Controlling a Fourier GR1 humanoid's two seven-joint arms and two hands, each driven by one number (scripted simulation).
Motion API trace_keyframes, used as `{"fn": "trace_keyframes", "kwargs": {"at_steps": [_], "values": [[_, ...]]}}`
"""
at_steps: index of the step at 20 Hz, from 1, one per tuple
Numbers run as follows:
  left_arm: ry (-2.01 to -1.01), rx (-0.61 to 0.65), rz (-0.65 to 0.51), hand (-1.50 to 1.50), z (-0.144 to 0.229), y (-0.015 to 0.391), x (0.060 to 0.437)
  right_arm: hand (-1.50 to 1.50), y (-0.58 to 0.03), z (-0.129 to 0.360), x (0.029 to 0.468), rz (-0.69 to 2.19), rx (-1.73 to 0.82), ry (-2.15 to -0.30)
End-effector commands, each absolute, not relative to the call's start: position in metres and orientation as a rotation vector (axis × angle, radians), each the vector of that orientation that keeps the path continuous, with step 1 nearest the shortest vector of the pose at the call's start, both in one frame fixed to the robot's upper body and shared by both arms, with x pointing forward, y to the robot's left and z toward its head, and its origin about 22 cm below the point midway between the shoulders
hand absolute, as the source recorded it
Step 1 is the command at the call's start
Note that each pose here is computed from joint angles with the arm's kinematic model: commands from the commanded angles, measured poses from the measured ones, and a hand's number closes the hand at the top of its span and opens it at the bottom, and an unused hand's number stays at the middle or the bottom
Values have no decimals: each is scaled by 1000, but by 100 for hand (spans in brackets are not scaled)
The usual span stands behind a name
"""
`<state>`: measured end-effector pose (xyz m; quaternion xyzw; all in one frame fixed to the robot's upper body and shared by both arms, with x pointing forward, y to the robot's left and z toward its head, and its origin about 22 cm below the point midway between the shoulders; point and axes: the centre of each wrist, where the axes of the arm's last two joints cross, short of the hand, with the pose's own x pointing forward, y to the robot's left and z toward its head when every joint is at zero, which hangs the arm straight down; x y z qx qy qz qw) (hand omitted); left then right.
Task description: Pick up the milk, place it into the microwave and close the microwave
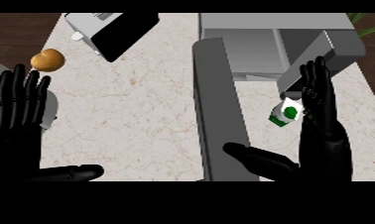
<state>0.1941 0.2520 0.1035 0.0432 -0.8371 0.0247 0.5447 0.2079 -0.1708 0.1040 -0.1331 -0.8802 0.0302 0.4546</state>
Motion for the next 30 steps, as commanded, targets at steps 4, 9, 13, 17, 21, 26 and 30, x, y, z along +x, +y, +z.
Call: {"fn": "trace_keyframes", "kwargs": {"at_steps": [4, 9, 13, 17, 21, 26, 30], "values": [[-1970, 109, 108, -150, 90, 267, 153, -150, -140, 109, 187, 63, -397, -2151], [-1958, 96, 70, -150, 108, 268, 137, -150, -139, 91, 186, 9, -507, -2101], [-1957, 91, 89, -150, 89, 279, 128, -150, -156, 67, 186, -22, -503, -2045], [-1952, 98, 77, -150, 112, 289, 112, -150, -159, 49, 179, -10, -514, -2016], [-1959, 126, 96, -150, 120, 285, 120, -150, -165, 37, 208, -44, -507, -1997], [-1959, 95, 77, -150, 115, 302, 84, -150, -177, 14, 215, -114, -561, -1955], [-1964, 112, 88, -150, 110, 292, 73, -150, -198, -7, 197, -133, -597, -1941]]}}
